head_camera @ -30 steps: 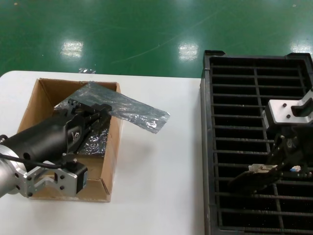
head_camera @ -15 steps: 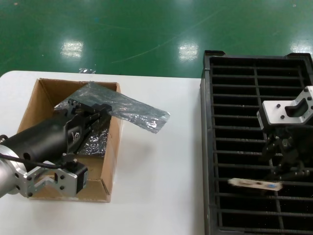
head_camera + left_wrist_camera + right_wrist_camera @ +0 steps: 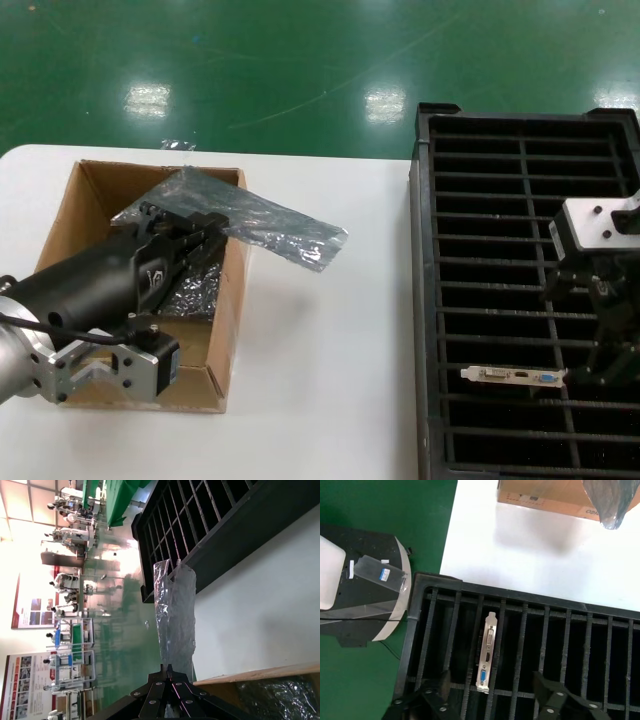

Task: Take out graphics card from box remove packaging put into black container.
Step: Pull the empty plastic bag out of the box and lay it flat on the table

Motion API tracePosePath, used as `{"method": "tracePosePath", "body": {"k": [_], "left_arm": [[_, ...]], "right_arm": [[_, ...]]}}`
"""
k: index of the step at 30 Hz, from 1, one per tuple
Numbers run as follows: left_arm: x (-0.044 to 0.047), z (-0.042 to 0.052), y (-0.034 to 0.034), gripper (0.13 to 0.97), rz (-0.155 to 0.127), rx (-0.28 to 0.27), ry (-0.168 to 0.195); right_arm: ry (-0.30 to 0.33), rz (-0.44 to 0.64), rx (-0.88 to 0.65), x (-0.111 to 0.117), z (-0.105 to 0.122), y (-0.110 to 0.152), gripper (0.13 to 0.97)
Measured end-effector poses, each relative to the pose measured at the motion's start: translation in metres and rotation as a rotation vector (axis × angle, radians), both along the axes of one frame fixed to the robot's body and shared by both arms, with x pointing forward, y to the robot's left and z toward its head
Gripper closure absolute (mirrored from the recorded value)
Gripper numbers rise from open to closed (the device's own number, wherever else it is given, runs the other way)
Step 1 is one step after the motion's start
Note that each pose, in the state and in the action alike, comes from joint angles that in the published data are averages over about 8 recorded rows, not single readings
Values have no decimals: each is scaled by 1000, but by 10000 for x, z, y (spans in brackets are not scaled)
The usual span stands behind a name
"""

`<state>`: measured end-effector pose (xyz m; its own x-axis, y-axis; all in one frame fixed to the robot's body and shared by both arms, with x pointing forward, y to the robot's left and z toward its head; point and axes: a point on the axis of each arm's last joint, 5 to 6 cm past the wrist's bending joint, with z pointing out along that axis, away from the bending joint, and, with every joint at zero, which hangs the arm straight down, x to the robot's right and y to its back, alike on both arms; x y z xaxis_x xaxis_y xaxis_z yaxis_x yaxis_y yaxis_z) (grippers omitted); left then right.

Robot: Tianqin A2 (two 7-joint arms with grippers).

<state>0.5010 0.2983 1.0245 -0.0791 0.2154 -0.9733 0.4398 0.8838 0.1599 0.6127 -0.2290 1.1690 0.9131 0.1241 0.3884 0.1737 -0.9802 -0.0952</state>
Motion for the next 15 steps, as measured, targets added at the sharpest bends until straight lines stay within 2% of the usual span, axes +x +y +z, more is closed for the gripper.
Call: {"method": "tracePosePath", "body": {"k": [5, 9, 11, 12, 15], "left_arm": [[-3, 12, -23, 958, -2, -5, 1], [-3, 62, -116, 958, -3, -56, 29], [5, 101, -188, 958, 0, -114, 63], [12, 122, -229, 958, 3, -154, 86], [45, 176, -354, 958, 15, -309, 182]], "right_arm": [[-1, 1, 1, -5, 3, -3, 545], [-2, 1, 1, -5, 3, -3, 441], [-2, 1, 2, -5, 2, -3, 388], [-2, 1, 2, -5, 2, -3, 388], [-2, 1, 2, -4, 2, -3, 331]]}}
